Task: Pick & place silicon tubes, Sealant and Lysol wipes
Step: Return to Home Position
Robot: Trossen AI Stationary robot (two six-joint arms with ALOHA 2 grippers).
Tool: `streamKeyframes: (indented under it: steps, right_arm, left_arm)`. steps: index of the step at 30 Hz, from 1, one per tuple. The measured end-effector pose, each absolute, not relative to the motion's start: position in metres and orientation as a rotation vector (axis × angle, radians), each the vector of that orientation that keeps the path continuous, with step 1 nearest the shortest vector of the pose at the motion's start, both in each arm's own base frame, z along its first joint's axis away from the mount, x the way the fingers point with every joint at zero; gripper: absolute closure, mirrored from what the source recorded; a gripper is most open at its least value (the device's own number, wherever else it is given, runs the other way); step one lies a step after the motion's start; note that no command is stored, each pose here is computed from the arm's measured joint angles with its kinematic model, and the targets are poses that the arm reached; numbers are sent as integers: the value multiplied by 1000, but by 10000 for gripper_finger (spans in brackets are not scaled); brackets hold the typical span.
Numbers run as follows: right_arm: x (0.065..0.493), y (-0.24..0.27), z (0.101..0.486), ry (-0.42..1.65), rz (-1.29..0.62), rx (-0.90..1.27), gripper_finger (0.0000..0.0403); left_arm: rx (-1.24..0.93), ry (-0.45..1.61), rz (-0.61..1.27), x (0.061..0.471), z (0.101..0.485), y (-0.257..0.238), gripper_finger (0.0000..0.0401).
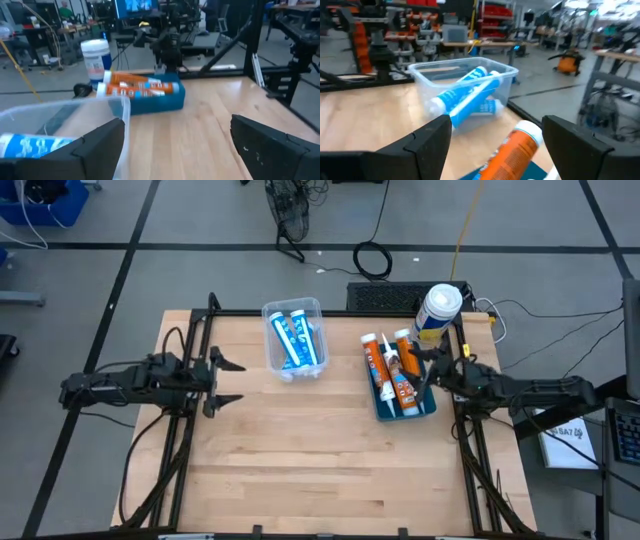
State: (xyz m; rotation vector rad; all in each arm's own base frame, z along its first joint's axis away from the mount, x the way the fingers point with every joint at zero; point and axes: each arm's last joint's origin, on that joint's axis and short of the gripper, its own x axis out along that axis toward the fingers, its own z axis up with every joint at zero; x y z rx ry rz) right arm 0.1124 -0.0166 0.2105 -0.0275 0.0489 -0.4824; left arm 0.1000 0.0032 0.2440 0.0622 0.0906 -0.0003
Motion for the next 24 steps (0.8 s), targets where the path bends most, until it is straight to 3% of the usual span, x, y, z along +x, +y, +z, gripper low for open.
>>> streamKeyframes:
  steps: [5, 10, 24]
  right_arm:
    - [109, -12, 179, -18, -481, -79, 116]
    - [105, -7, 186, -147, -445, -64, 116]
    - [106, -2, 183, -116, -386, -41, 115]
  left_arm:
    - [55, 100, 0, 90, 234, 3, 46]
    - [35, 66, 1, 82, 228, 2, 44]
    - [13, 65, 30, 90, 182, 4, 46]
